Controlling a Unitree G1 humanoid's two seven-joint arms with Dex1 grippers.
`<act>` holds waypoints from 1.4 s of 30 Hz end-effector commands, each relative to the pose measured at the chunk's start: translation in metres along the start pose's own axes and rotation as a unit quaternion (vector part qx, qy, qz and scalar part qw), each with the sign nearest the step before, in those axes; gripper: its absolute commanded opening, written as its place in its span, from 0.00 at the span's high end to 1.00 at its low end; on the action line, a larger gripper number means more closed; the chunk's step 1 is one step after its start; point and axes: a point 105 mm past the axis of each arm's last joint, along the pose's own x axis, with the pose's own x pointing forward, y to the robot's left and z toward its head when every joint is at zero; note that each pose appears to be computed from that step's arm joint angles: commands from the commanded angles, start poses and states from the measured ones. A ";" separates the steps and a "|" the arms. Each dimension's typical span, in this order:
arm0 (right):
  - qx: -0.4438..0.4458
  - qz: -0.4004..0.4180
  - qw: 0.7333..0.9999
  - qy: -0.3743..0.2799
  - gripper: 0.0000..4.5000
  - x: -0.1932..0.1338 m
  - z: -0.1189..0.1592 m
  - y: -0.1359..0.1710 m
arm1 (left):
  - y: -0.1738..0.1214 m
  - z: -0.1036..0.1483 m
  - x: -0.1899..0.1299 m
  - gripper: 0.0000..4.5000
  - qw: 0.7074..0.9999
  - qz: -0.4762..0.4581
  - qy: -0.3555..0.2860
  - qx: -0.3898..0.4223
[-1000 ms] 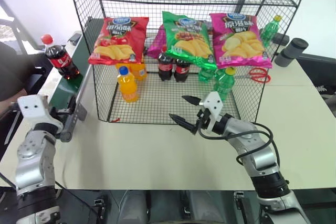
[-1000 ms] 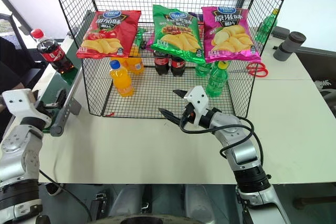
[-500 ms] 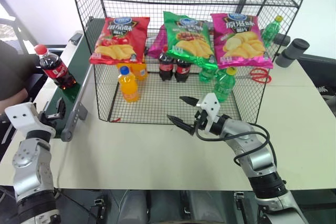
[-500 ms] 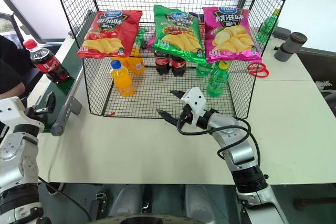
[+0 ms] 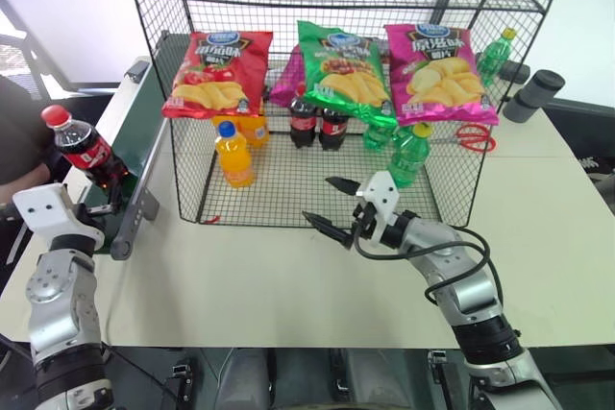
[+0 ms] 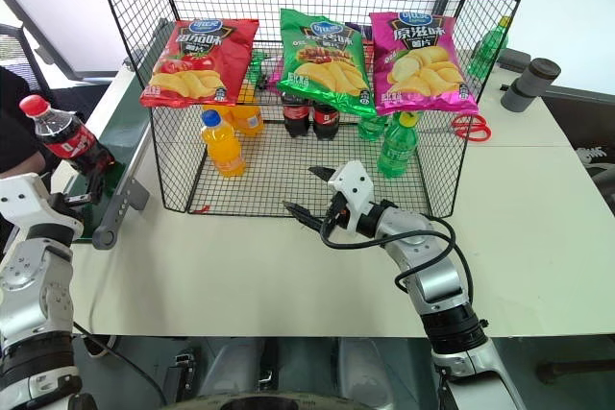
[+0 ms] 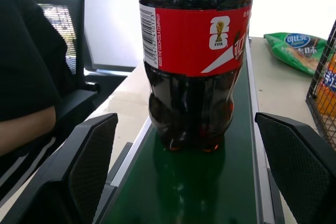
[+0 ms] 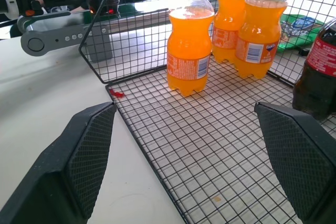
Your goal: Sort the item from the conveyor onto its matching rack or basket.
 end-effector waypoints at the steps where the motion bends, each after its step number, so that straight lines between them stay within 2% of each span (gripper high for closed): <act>1: -0.012 0.005 1.000 -0.018 0.03 0.001 0.010 0.002 | 0.009 0.013 -0.001 0.00 1.000 0.011 -0.023 0.017; 12: -0.011 0.010 1.000 -0.020 0.03 0.003 0.011 0.004 | 0.009 0.010 0.000 0.00 1.000 0.016 -0.015 0.020; 13: -0.011 0.010 1.000 -0.020 0.00 0.003 0.011 0.003 | 0.008 0.009 -0.001 0.12 1.000 0.014 -0.013 0.024; 16: -0.012 0.010 1.000 -0.020 0.00 0.004 0.012 0.003 | 0.009 0.008 -0.001 0.36 0.999 0.015 -0.009 0.029; 18: -0.013 0.010 1.000 -0.021 0.00 0.004 0.013 0.003 | 0.009 0.010 -0.003 0.36 0.999 0.013 -0.010 0.028; 21: -0.014 0.009 1.000 -0.024 0.00 0.003 0.016 0.002 | 0.015 0.029 -0.007 0.36 0.999 0.012 -0.045 0.006; 24: -0.015 0.014 0.999 -0.034 0.00 0.000 0.023 -0.001 | 0.015 0.066 -0.012 0.36 0.996 -0.016 -0.091 -0.014; 25: -0.002 0.024 0.999 -0.045 0.00 -0.002 0.029 0.000 | 0.007 0.084 -0.015 0.36 0.992 -0.050 -0.116 -0.007; 27: 0.028 0.057 0.996 -0.062 0.00 -0.007 0.040 0.005 | -0.020 0.105 -0.023 0.36 0.982 -0.146 -0.123 -0.014; 30: 0.047 0.101 0.992 -0.052 0.00 -0.012 0.045 0.012 | -0.067 0.113 -0.042 0.36 0.952 -0.292 -0.084 -0.021; 32: 0.050 0.110 0.991 -0.047 0.00 -0.014 0.046 0.012 | -0.091 0.109 -0.054 0.36 0.932 -0.360 -0.044 -0.025; 36: 0.068 0.114 0.989 -0.071 0.00 -0.017 0.065 0.003 | -0.150 0.085 -0.083 0.36 0.868 -0.493 0.052 -0.005; 38: 0.082 0.120 0.986 -0.085 0.00 -0.018 0.077 0.002 | -0.175 0.073 -0.094 0.36 0.837 -0.542 0.074 0.000; 42: 0.117 0.157 0.977 -0.082 0.00 -0.019 0.086 0.012 | -0.211 0.052 -0.097 0.36 0.805 -0.587 0.083 -0.014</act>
